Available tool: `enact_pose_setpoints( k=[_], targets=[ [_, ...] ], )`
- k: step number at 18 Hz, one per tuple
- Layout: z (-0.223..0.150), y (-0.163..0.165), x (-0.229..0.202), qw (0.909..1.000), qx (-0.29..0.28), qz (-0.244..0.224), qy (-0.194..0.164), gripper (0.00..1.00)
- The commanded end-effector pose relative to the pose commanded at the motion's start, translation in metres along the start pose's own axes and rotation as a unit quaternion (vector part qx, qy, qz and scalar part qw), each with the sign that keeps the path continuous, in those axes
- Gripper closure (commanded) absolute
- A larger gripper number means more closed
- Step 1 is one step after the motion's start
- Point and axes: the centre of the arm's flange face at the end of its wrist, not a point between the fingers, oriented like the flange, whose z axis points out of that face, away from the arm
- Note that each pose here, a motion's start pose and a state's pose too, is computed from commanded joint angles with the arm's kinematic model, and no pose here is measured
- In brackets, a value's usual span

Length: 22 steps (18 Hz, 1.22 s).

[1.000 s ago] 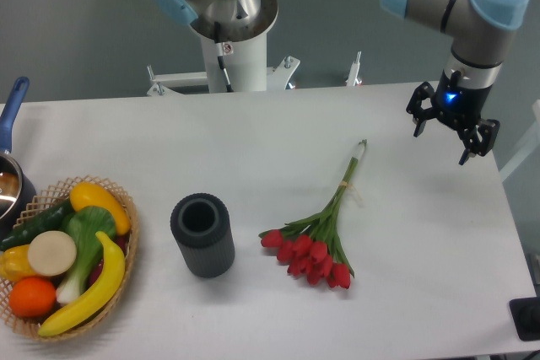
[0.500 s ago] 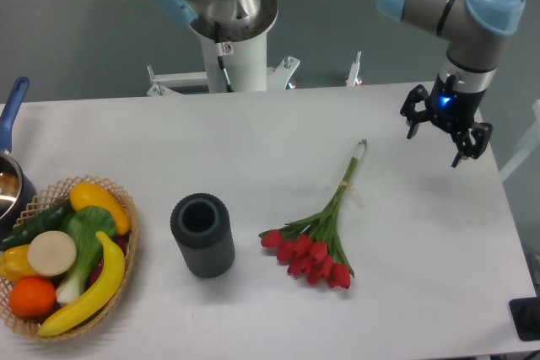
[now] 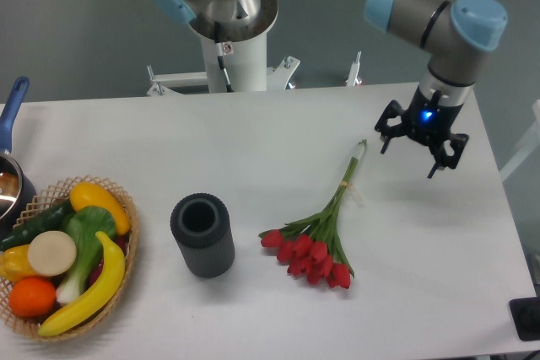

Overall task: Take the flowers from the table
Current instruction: 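Move the open gripper toward the stems of the red tulip bunch, then lower the gripper onto the tulip stems and close it around them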

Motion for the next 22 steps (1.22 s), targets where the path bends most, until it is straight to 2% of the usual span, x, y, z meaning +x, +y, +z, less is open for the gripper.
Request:
enact_pose_setpoints(
  k=[3,12,17,22],
  targets=[
    [0.016,-0.015,0.012,0.9999,-0.004,0.0,0.015,0.0],
    [0.071,-0.028,0.034,0.9977,-0.032,0.006,0.06,0.0],
    [0.085,-0.038,0.034,0.9967,-0.044,-0.017,0.066,0.0],
    [0.097,-0.044,0.037,0.996,-0.047,-0.019,0.073,0.0]
  ],
)
